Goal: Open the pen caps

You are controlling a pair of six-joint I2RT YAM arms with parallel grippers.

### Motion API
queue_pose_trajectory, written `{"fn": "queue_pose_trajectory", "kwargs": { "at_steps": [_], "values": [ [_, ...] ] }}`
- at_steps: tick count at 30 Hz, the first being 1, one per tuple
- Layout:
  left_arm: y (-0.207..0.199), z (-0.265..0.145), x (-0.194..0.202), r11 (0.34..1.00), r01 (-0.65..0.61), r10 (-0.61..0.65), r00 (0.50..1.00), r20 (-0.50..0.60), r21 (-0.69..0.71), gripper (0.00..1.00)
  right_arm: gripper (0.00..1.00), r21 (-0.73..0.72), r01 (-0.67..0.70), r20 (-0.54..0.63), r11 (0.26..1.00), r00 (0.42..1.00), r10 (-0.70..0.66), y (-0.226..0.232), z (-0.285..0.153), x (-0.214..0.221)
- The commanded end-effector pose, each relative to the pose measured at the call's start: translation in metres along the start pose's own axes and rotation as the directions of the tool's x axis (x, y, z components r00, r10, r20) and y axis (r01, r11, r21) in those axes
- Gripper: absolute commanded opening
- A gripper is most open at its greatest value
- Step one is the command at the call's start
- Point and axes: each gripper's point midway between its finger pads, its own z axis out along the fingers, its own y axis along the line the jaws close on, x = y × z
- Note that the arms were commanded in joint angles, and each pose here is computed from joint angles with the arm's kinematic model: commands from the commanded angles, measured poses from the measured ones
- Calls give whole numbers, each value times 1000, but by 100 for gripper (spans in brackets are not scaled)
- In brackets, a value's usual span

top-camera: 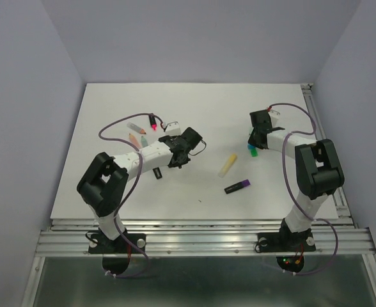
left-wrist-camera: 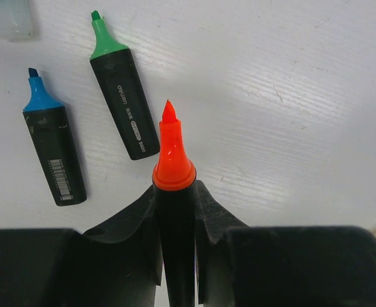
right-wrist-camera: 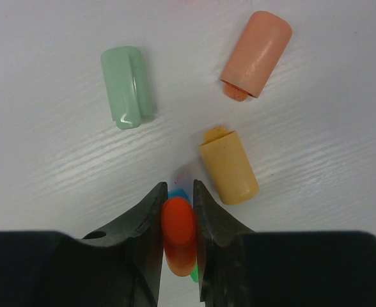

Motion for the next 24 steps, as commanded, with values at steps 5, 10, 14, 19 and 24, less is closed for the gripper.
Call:
{"fn": "queue_pose_trajectory", "kwargs": {
  "at_steps": [5, 10, 14, 19, 24],
  "values": [
    [7, 7, -25, 998, 6, -3, 999, 46, -66, 20, 40, 13, -19, 99, 1000, 995, 17, 5, -8, -37],
    [11, 13, -23, 996, 5, -2, 999, 37, -89, 39, 67, 3, -31, 110, 1000, 993, 30, 3, -20, -41],
    [14, 16, -25, 994, 10, -5, 999, 42, -107, 44, 79, -28, -37, 119, 999, 992, 40, 2, -36, -46],
    [16, 17, -26, 993, 9, -4, 999, 44, -118, 48, 100, -115, -53, 129, 992, 989, 68, 2, -69, -49],
    [14, 10, -22, 997, 1, 1, 1000, 26, -76, 53, 100, -173, -82, 149, 981, 983, 108, -18, -106, -34]
  ]
}}
